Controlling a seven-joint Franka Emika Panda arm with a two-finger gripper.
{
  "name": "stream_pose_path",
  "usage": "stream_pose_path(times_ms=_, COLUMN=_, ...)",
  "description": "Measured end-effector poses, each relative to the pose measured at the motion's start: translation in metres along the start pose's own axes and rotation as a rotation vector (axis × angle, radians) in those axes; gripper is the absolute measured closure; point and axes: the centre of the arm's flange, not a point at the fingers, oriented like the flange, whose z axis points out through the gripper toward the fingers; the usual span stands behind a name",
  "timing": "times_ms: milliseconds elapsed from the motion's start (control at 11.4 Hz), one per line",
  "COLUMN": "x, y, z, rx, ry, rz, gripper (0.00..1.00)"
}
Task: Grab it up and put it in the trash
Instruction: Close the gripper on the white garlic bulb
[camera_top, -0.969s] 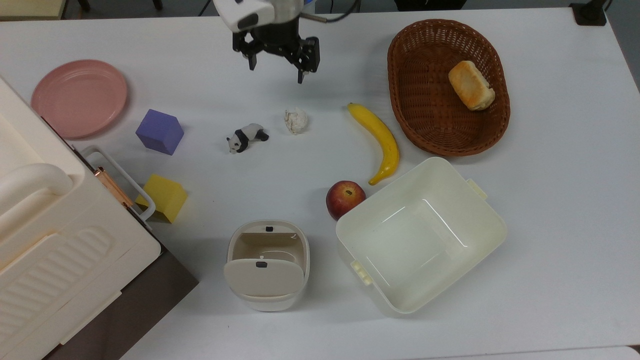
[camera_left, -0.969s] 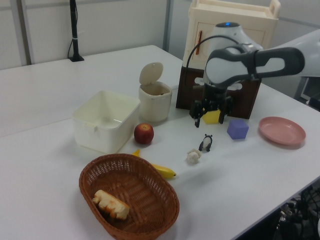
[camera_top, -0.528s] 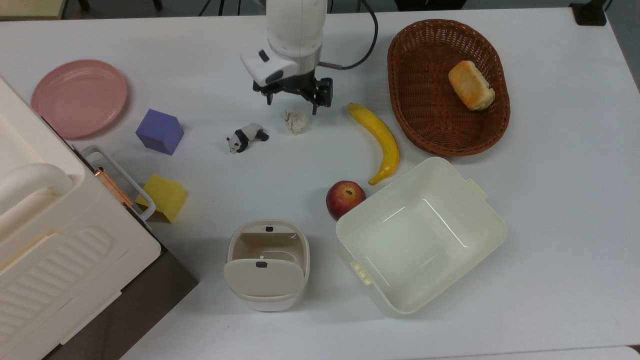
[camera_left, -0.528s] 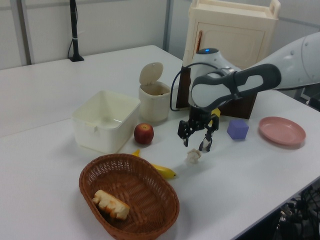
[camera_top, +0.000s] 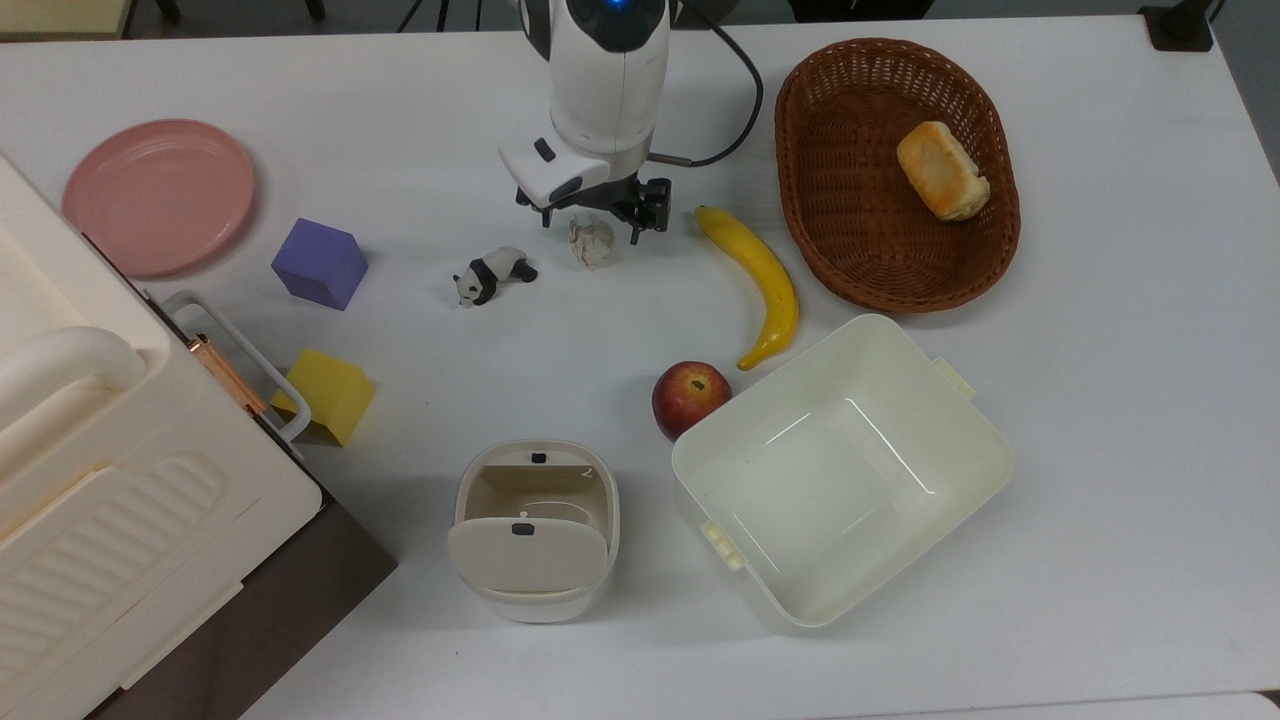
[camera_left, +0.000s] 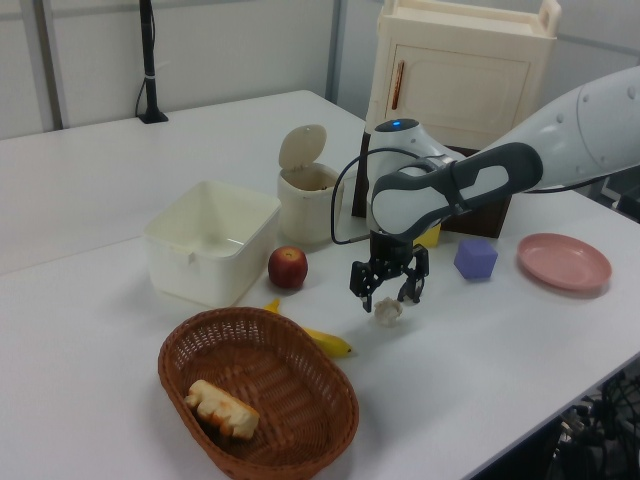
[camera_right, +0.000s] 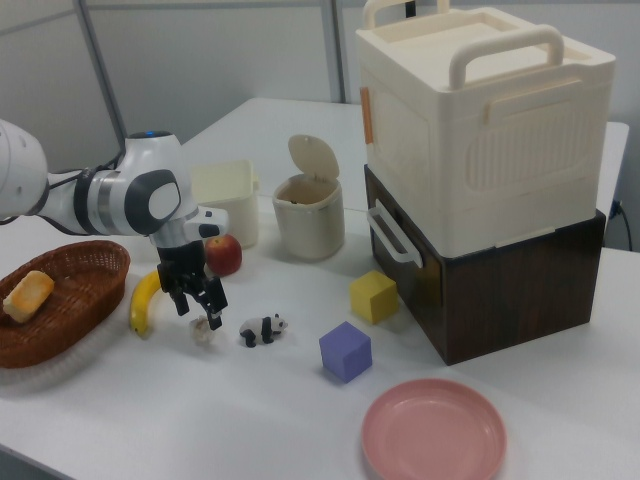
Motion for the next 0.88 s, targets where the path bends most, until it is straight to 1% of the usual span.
stream_pose_path(times_ms=264, x=0.0076, y=-0.0017, z=0.0072, rx=-0.004, ry=-0.006, rz=-0.008, gripper=0.0)
stream_pose_path(times_ms=352, x=0.0093, y=-0.002, z=0.0074, rx=-0.005, ry=-0.004, rz=-0.009, gripper=0.06)
stream_pose_path(times_ms=528, x=0.0108, y=-0.0023, z=0.0065, rx=-0.003, ry=0.001, rz=-0.009, gripper=0.41)
stream_pose_path(times_ms=705, x=0.0121, y=-0.0029, z=0.0062, rx=0.0, ry=0.009, rz=-0.009, gripper=0.7)
stream_pose_path(times_ms=793, x=0.0126, y=-0.003, z=0.0054, rx=0.001, ry=0.011, rz=-0.009, gripper=0.8)
stream_pose_path(times_ms=881, x=0.0126, y=-0.003, z=0.0053, rx=0.001, ry=0.011, rz=-0.009, gripper=0.81)
